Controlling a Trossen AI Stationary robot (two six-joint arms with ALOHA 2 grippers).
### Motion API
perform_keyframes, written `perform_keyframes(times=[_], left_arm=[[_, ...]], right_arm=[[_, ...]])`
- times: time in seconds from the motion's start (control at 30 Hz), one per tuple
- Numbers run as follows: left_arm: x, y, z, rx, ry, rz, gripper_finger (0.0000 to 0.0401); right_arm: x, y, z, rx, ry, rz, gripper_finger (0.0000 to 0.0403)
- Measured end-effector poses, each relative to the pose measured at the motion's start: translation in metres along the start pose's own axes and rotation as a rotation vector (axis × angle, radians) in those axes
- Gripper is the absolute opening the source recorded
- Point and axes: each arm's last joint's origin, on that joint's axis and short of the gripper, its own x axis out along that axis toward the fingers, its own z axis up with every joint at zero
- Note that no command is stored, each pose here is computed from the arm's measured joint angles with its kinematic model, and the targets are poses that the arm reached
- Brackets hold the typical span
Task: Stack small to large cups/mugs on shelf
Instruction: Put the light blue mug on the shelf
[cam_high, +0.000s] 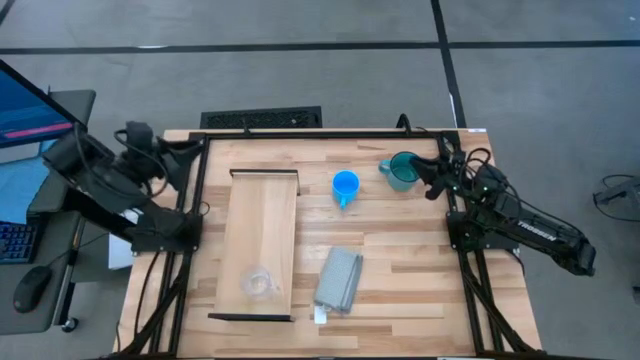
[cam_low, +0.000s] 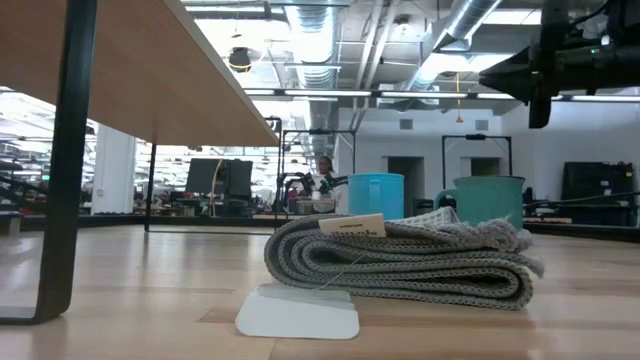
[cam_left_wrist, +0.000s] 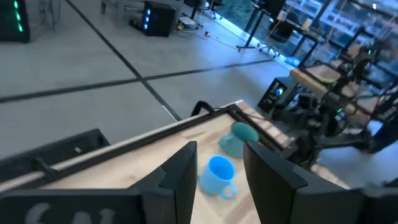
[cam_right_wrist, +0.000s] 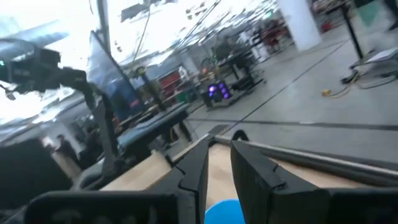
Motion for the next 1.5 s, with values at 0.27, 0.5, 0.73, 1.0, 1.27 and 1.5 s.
perform_keyframes(times=[0.27,0.5,0.73,1.0,1.27,1.5], left_arm=[[0.0,0.047,-0.019,0.073,0.034,-0.013,0.0121],[0.006,0.078,-0.045,0.092,0.029,-0.06,0.0121],[0.012,0.086,-0.067,0.163,0.037,-0.15,0.0121],[0.016,0.077,-0.083,0.235,0.011,-0.261,0.0121],[0.019,0.077,-0.09,0.259,-0.031,-0.215,0.0121],[0.02,0.076,-0.093,0.278,-0.001,-0.237,0.0121]], right_arm=[[0.002,0.007,-0.001,0.012,0.008,0.064,0.0093],[0.013,0.02,-0.009,0.042,0.048,0.158,0.0093],[0.031,0.031,-0.02,0.043,0.148,0.138,0.0093],[0.063,0.056,-0.009,-0.093,0.212,0.166,0.0093],[0.092,0.067,-0.012,-0.109,0.34,0.124,0.0089],[0.113,0.065,-0.03,-0.091,0.543,0.02,0.0043]])
